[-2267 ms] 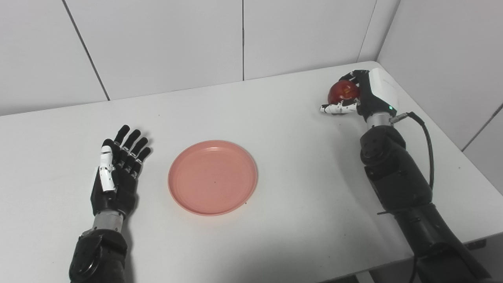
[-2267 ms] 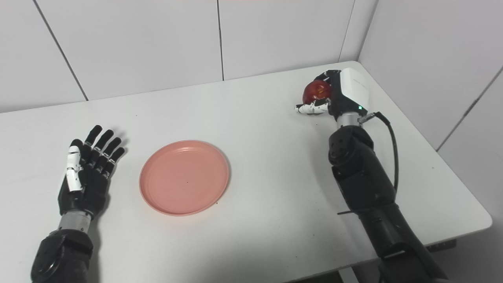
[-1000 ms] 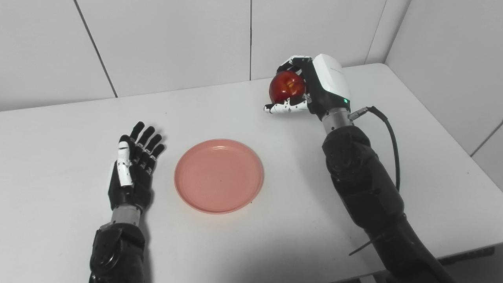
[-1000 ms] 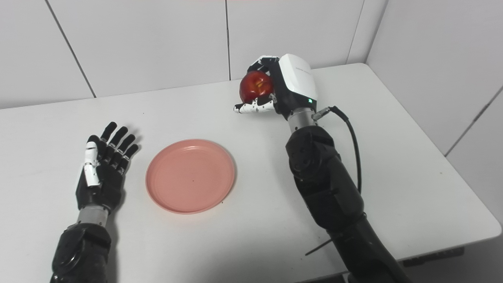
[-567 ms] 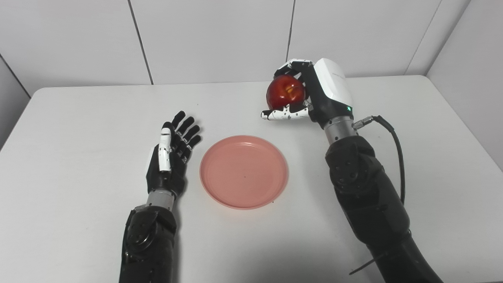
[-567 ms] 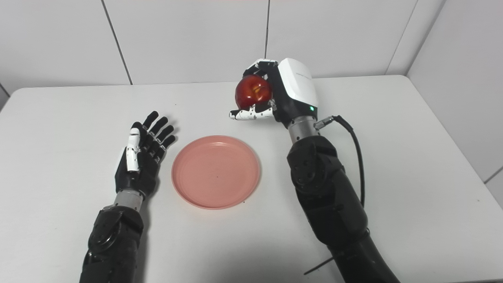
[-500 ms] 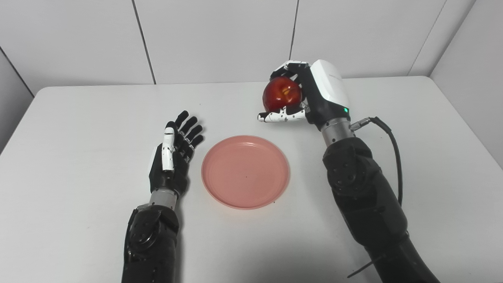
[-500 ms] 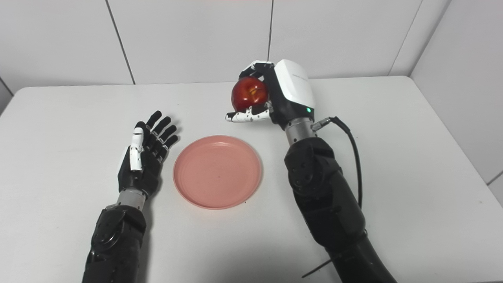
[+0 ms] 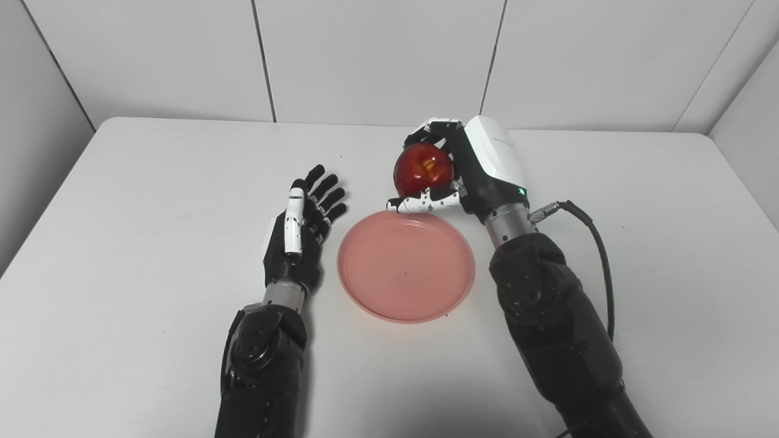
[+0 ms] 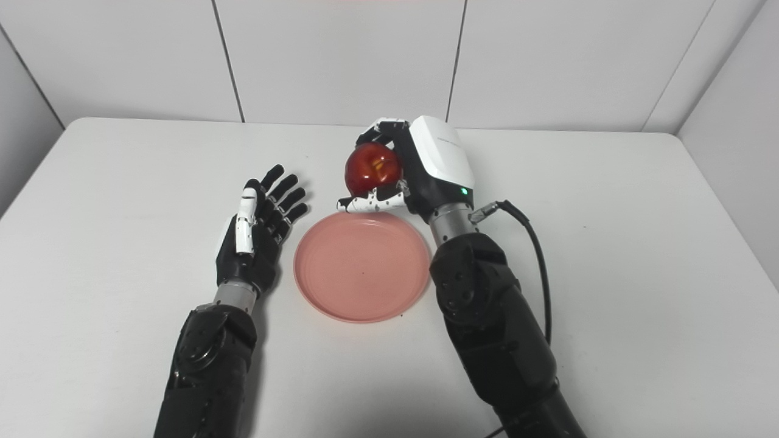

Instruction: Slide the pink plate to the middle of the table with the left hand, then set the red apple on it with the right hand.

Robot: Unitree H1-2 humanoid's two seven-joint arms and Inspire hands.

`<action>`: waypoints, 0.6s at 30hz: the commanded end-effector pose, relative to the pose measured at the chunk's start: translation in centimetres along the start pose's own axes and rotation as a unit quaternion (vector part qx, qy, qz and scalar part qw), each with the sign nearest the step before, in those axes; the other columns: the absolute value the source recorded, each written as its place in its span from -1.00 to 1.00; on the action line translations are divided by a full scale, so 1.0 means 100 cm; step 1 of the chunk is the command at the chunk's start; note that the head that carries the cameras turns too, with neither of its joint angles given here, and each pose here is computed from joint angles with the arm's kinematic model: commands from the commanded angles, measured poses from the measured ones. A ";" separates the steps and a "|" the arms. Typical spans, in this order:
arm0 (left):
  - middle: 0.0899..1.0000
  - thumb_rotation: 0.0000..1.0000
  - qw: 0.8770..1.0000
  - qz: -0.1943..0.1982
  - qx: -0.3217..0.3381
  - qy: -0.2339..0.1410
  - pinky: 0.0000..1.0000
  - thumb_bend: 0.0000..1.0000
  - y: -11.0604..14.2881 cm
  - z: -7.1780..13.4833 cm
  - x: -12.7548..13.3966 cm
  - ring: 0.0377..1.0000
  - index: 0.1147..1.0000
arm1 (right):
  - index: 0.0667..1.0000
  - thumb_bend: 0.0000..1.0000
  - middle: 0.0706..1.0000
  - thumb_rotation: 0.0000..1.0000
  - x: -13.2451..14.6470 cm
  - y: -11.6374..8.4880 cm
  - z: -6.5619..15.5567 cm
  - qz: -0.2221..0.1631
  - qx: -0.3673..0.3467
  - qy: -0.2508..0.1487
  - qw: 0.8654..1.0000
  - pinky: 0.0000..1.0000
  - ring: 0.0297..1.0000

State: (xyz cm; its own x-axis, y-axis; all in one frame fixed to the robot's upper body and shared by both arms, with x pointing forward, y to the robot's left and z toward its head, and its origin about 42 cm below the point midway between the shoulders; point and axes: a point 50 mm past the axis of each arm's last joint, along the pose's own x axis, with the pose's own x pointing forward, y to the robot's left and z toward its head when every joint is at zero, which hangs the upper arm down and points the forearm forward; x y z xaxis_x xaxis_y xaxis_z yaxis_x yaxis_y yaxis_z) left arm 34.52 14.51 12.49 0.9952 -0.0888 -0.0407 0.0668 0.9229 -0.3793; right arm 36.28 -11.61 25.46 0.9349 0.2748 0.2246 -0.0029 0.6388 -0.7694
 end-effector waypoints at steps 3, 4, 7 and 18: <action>0.72 1.00 1.000 0.011 -0.008 0.017 0.70 -0.29 -0.002 -0.004 0.002 0.70 0.69 | -0.10 0.04 -0.22 -0.74 0.005 0.001 0.016 -0.006 0.010 -0.034 0.999 -0.52 -0.38; 0.72 1.00 1.000 0.011 -0.009 0.016 0.70 -0.29 -0.001 -0.003 0.002 0.70 0.69 | -0.10 0.04 -0.23 -0.74 0.004 0.003 0.016 -0.003 0.010 -0.035 0.999 -0.53 -0.39; 0.71 1.00 1.000 0.012 -0.007 0.011 0.70 -0.30 0.000 -0.001 0.003 0.70 0.69 | -0.10 0.04 -0.24 -0.74 0.003 0.008 0.013 0.001 0.012 -0.038 0.999 -0.52 -0.40; 0.72 1.00 1.000 0.024 -0.014 0.003 0.71 -0.27 0.006 0.006 0.006 0.72 0.68 | -0.10 0.04 -0.24 -0.74 -0.002 0.025 0.004 0.025 0.007 -0.032 0.999 -0.53 -0.41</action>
State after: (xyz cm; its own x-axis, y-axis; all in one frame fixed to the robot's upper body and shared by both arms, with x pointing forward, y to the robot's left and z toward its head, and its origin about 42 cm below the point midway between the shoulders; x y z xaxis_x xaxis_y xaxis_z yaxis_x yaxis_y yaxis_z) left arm 34.89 15.46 12.66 0.9977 -0.0517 -0.0432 0.0307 0.9202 -0.3903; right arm 35.76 -10.35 22.05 0.9376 0.3231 0.1288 -0.1073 0.6209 -0.7765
